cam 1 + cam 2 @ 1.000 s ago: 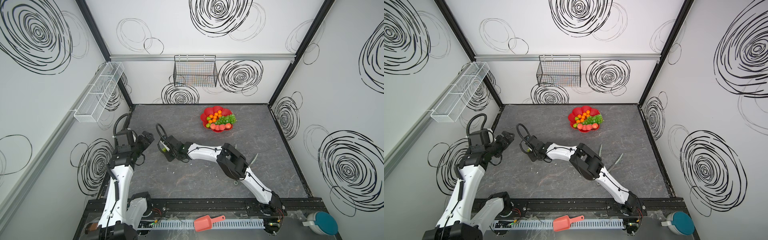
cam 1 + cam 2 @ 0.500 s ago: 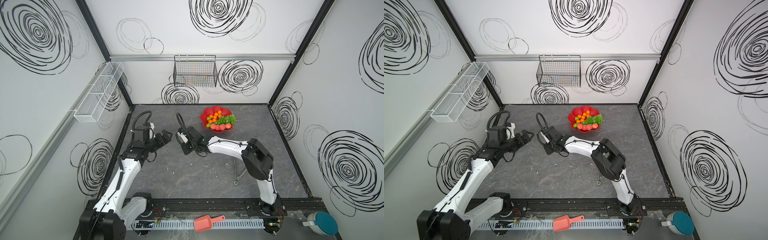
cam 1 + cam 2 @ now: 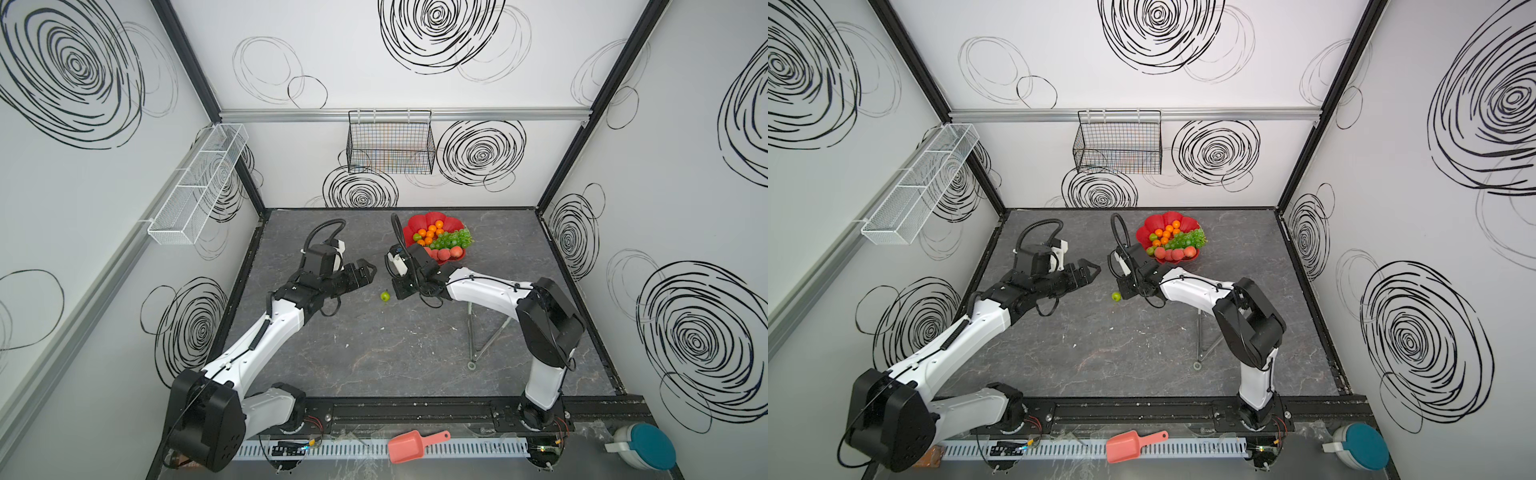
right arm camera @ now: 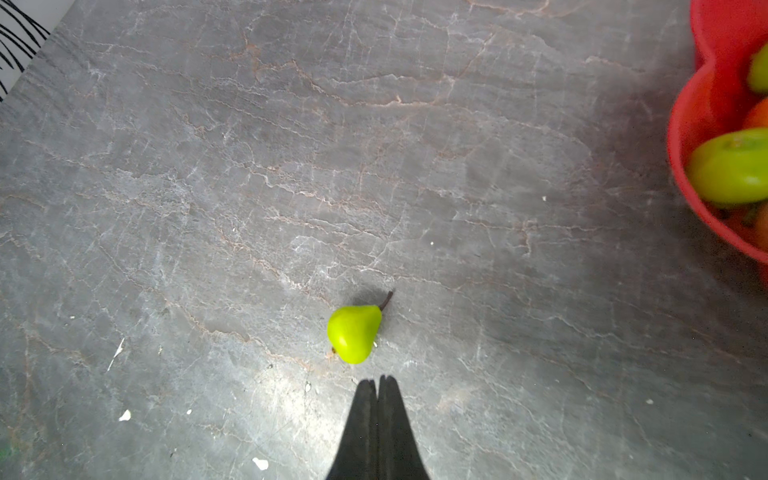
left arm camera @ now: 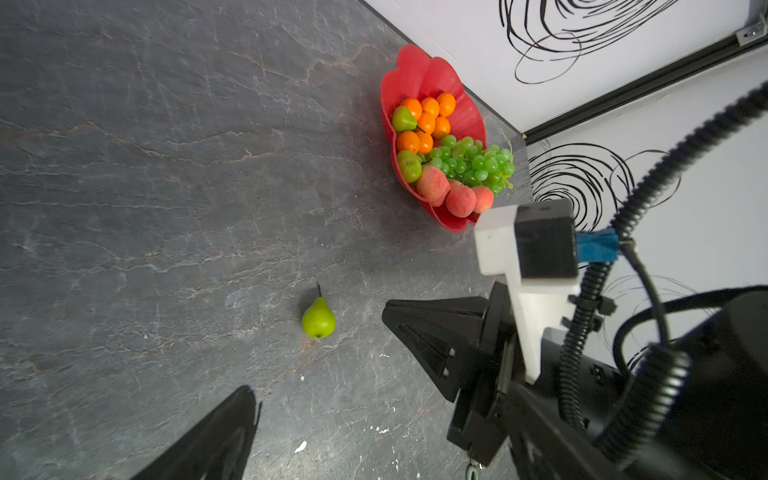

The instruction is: Place and organize the fake fruits in the fruit bowl

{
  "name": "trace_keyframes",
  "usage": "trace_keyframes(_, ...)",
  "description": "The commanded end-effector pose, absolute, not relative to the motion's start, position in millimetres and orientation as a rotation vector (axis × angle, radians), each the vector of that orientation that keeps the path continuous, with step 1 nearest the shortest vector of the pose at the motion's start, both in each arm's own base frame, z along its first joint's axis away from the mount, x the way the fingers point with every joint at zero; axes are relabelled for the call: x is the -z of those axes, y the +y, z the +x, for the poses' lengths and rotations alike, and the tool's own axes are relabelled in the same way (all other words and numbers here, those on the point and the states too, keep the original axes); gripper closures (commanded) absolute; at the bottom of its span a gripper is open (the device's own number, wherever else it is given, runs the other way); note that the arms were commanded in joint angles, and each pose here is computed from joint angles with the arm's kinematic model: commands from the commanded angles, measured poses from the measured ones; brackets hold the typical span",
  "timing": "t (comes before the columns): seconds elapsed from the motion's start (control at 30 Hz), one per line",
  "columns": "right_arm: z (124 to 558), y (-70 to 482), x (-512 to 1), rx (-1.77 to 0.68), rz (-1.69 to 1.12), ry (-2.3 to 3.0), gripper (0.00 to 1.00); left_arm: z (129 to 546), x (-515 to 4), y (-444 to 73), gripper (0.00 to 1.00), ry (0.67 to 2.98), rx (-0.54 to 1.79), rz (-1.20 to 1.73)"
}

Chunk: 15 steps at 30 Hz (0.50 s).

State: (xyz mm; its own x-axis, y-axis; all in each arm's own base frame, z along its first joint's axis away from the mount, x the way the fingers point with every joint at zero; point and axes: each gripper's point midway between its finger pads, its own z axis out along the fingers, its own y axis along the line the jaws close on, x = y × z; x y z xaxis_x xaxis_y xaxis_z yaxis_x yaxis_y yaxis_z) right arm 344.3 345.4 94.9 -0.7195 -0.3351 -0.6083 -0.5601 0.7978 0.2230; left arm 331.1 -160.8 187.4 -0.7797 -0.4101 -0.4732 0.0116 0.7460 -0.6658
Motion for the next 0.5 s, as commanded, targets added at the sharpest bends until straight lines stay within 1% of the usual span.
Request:
trace_keyframes(0.0, 343.5, 347.7, -101.6, -0.583, -0.594, 2.421, 0.87, 339.6, -194.8, -155.5, 0.04, 2.26, 0.917, -0.337)
trace_keyframes(0.1, 347.3, 345.5, -94.1, -0.62, -0.47, 2.46, 0.7, 335.6, -185.5, -152.5, 0.04, 2.282, 0.906, -0.332)
trace_keyframes(0.2, 352.0, 346.7, -86.9, -0.64, -0.379, 2.489, 0.57, 331.4, -176.5, -153.6, 0.04, 2.307, 0.9, -0.307)
trace_keyframes(0.27, 355.7, 347.3, -78.0, -0.609, -0.365, 2.523, 0.53, 328.3, -171.0, -155.0, 0.04, 2.322, 0.909, -0.298)
trace_keyframes(0.47, 369.4, 341.1, -65.4, -0.45, -0.39, 2.558, 0.45, 322.5, -156.6, -148.1, 0.04, 2.347, 0.913, -0.338)
